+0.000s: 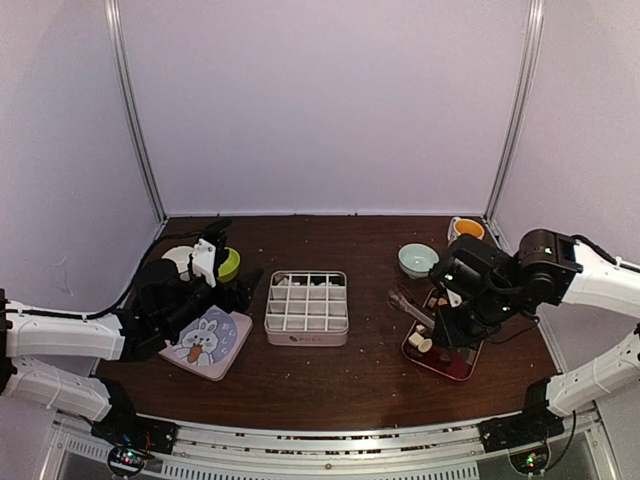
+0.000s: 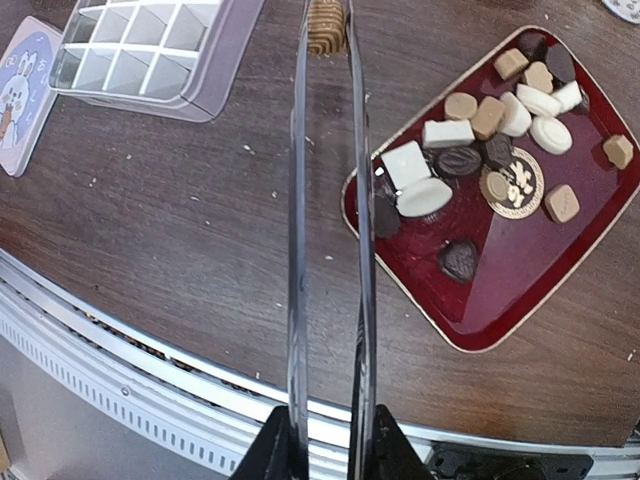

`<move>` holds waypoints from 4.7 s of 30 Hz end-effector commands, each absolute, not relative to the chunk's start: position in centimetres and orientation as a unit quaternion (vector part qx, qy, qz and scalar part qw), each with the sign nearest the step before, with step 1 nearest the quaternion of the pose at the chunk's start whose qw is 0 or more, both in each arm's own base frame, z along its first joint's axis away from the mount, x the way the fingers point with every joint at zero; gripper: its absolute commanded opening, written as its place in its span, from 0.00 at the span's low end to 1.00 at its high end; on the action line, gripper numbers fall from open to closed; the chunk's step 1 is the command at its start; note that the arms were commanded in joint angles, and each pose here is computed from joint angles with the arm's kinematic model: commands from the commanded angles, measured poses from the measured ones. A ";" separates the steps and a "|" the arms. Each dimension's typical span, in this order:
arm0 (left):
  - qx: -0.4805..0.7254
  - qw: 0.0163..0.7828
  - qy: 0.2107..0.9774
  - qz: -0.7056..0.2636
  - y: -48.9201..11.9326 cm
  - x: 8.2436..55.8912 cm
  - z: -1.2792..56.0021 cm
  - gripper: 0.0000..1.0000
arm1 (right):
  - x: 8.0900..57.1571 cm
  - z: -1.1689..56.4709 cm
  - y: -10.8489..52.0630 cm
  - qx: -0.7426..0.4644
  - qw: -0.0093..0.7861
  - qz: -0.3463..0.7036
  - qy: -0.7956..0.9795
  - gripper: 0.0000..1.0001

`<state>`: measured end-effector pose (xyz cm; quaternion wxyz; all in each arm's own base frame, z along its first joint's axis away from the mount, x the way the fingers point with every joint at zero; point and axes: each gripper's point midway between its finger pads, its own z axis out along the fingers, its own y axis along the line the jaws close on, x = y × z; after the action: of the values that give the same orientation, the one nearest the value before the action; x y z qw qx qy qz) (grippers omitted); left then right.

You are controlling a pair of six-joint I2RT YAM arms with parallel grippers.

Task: Pack the chocolate
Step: Place the fake chocolate in the empty pocket of the box, then pick up the fake chocolate from the plate.

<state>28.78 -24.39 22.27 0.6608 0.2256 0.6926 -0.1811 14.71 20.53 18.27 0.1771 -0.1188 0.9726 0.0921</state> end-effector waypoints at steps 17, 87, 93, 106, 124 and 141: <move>0.227 0.677 0.674 -0.190 -24.8 28.8 23.8 0.92 | 20.9 18.8 31.7 -0.155 0.242 0.161 0.944 0.21; 0.235 0.674 0.674 -0.192 -25.1 28.7 23.6 0.92 | 13.4 16.6 17.8 -0.109 0.161 0.069 0.979 0.28; 0.236 0.673 0.674 -0.193 -25.2 28.8 23.5 0.92 | 10.9 15.7 15.5 -0.087 0.133 0.088 0.983 0.28; 0.237 0.672 0.674 -0.195 -25.3 28.7 23.6 0.92 | 9.3 13.9 11.7 -0.026 0.104 0.052 0.993 0.29; 0.239 0.670 0.675 -0.193 -25.4 28.8 23.5 0.92 | 10.8 12.3 12.1 -0.008 0.103 0.077 0.992 0.29; 0.241 0.669 0.675 -0.195 -25.5 28.8 23.5 0.92 | 11.3 11.2 11.4 -0.010 0.101 0.048 0.994 0.30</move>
<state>28.66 -24.92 21.75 0.6538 0.2391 0.6935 -0.1858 10.69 11.69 11.45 0.0881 -0.0073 0.9945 0.0563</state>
